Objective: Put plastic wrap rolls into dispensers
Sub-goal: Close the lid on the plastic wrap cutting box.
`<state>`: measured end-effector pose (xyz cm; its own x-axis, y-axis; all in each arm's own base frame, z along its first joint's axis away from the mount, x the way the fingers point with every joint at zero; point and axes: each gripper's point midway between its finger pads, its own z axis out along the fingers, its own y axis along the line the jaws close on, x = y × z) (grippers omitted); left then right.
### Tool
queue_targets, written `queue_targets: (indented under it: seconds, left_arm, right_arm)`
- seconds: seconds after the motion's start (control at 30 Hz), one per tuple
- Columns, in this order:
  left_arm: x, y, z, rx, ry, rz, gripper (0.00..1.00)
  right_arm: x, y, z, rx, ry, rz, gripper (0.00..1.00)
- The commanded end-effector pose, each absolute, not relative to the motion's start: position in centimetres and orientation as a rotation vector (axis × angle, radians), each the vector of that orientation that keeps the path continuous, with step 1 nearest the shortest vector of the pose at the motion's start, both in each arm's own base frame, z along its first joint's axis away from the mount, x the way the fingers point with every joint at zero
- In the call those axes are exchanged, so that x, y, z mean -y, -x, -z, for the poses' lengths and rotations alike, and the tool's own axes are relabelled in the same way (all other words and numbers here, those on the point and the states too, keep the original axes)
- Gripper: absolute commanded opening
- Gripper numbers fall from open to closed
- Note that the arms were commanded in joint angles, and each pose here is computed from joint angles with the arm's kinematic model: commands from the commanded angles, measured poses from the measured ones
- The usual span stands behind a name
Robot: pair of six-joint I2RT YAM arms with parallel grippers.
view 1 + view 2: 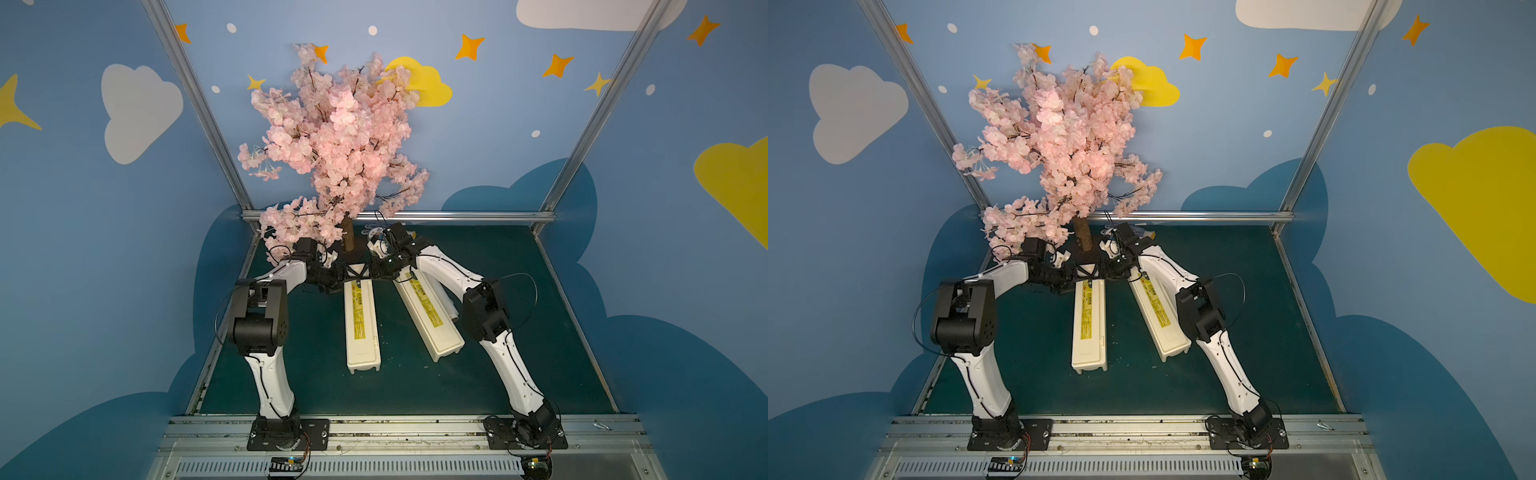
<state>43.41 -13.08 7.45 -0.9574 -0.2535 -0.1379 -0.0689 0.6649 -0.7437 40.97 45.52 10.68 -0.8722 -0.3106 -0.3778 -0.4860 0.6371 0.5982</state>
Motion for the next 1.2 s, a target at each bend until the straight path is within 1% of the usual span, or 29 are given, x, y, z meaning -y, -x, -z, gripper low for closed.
queue_targets:
  seconds: [0.0,0.03,0.2,0.3,0.4,0.53,0.7,0.87,1.03,1.17]
  left_arm:
    - [15.1,-41.0,-4.8,-2.794,0.254,1.151,0.79]
    - [15.2,-41.4,-5.3,-2.774,0.241,1.156,0.79]
    - [14.7,-43.1,-7.6,-2.705,0.197,1.087,0.85]
    - [13.9,-44.0,-9.3,-2.655,0.185,1.040,0.86]
    - [12.7,-44.8,-10.4,-2.625,0.210,0.993,0.88]
    - [10.0,-44.9,-11.7,-2.566,0.336,0.939,0.87]
    - [6.4,-43.3,-13.8,-2.485,0.456,0.870,0.86]
    - [5.2,-40.7,-15.2,-2.468,0.511,0.824,0.85]
    - [5.0,-38.4,-14.6,-2.495,0.538,0.793,0.85]
    - [5.2,-37.6,-14.7,-2.493,0.539,0.808,0.84]
  right_arm:
    - [-45.1,-41.8,-15.7,-2.468,0.704,-0.924,0.82]
    - [-44.9,-42.0,-16.4,-2.449,0.699,-0.906,0.84]
    - [-43.4,-41.6,-18.4,-2.464,0.645,-0.780,0.86]
    - [-42.6,-39.2,-18.4,-2.536,0.651,-0.663,0.86]
    - [-42.1,-36.1,-16.8,-2.648,0.632,-0.570,0.87]
    - [-41.7,-32.6,-15.4,-2.776,0.551,-0.466,0.91]
    - [-42.5,-30.4,-14.7,-2.815,0.547,-0.390,0.92]
    - [-43.0,-29.1,-13.0,-2.918,0.479,-0.286,0.91]
    - [-43.8,-28.6,-11.5,-2.927,0.480,-0.231,0.82]
    - [-43.6,-28.2,-11.0,-2.953,0.414,-0.201,0.81]
